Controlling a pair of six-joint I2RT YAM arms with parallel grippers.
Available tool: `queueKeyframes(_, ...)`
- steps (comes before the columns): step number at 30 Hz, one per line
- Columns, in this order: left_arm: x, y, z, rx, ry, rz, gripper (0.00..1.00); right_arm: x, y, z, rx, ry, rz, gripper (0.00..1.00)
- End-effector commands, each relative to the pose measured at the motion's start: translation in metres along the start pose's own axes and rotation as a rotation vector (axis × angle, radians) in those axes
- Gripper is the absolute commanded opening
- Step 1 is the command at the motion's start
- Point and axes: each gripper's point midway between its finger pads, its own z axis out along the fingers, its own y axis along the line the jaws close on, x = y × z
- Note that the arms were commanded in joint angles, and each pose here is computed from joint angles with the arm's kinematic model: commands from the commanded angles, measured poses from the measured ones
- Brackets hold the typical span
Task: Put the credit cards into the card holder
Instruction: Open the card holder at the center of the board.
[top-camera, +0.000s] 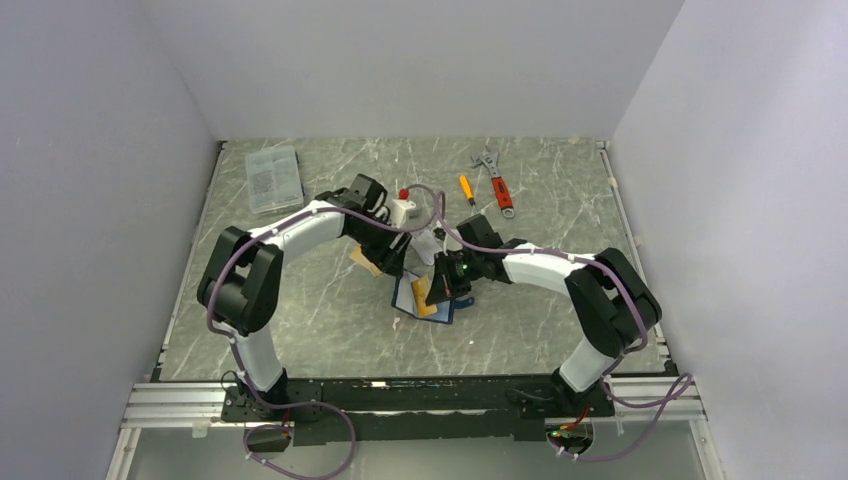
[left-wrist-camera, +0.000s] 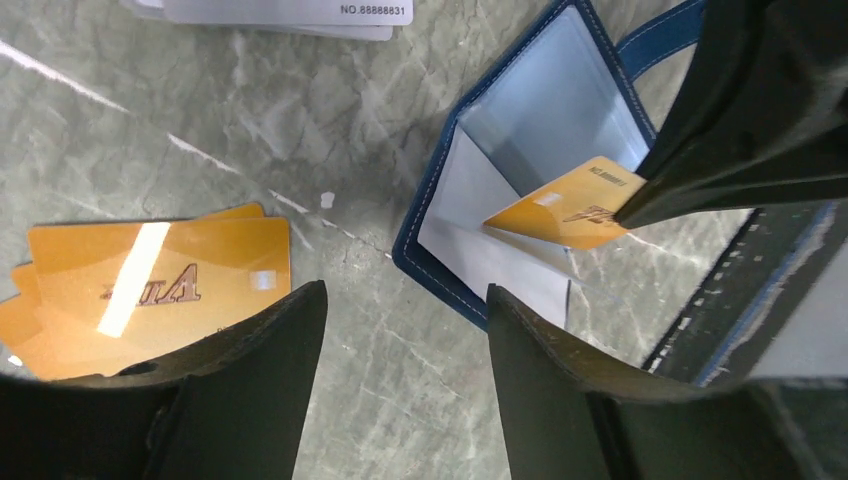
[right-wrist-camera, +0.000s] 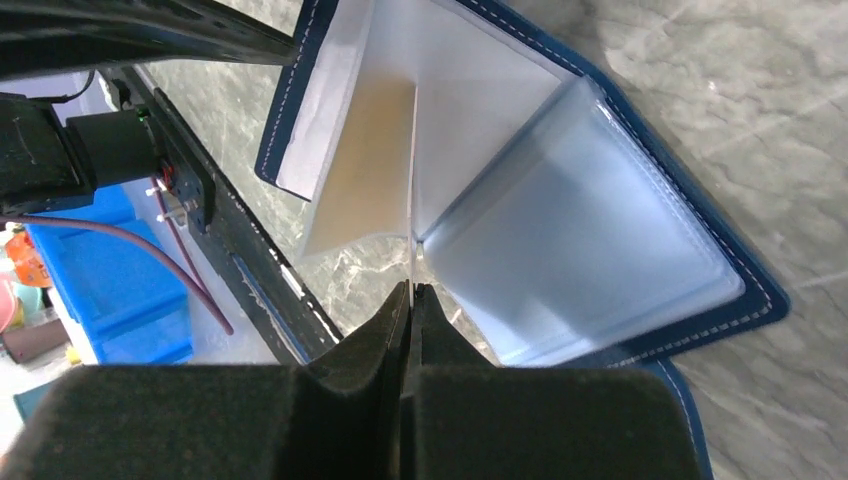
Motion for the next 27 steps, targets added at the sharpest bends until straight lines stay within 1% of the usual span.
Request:
queueKeyframes(1,-0.014,-0.022,-0.016,0.179,-0.074,-0.074,0.67,-0.017,0.019,0.006,-0.089,-0.043,-0.034,0.00)
queueKeyframes(4,-0.014,-0.027,-0.019,0.249,-0.101,-0.111,0.69,-0.018,0.019,0.010,-0.096,-0.037,-0.031,0.00)
queueKeyframes(6,-0.010,-0.030,-0.017,0.277,-0.094,-0.126,0.70,-0.017,0.018,0.012,-0.095,-0.032,-0.025,0.00)
queueKeyframes(9,0.001,-0.030,-0.008,0.287,-0.074,-0.162,0.70,-0.016,0.016,0.016,-0.095,-0.026,-0.016,0.00)
queueKeyframes(14,0.023,-0.025,0.008,0.270,-0.031,-0.226,0.67,-0.014,0.014,0.019,-0.100,-0.024,0.004,0.00)
queueKeyframes(18,0.022,-0.027,0.010,0.293,-0.015,-0.242,0.67,-0.014,0.012,0.022,-0.092,-0.022,0.013,0.00)
queueKeyframes(20,0.025,-0.026,0.013,0.286,-0.004,-0.240,0.67,-0.012,0.011,0.025,-0.097,-0.013,0.023,0.00)
queueKeyframes(23,0.032,-0.017,0.015,0.232,0.023,-0.227,0.65,-0.007,0.009,0.026,-0.103,0.003,0.038,0.00)
queueKeyframes(27,0.034,-0.010,0.013,0.195,0.035,-0.220,0.62,-0.002,0.010,0.024,-0.117,0.013,0.023,0.00)
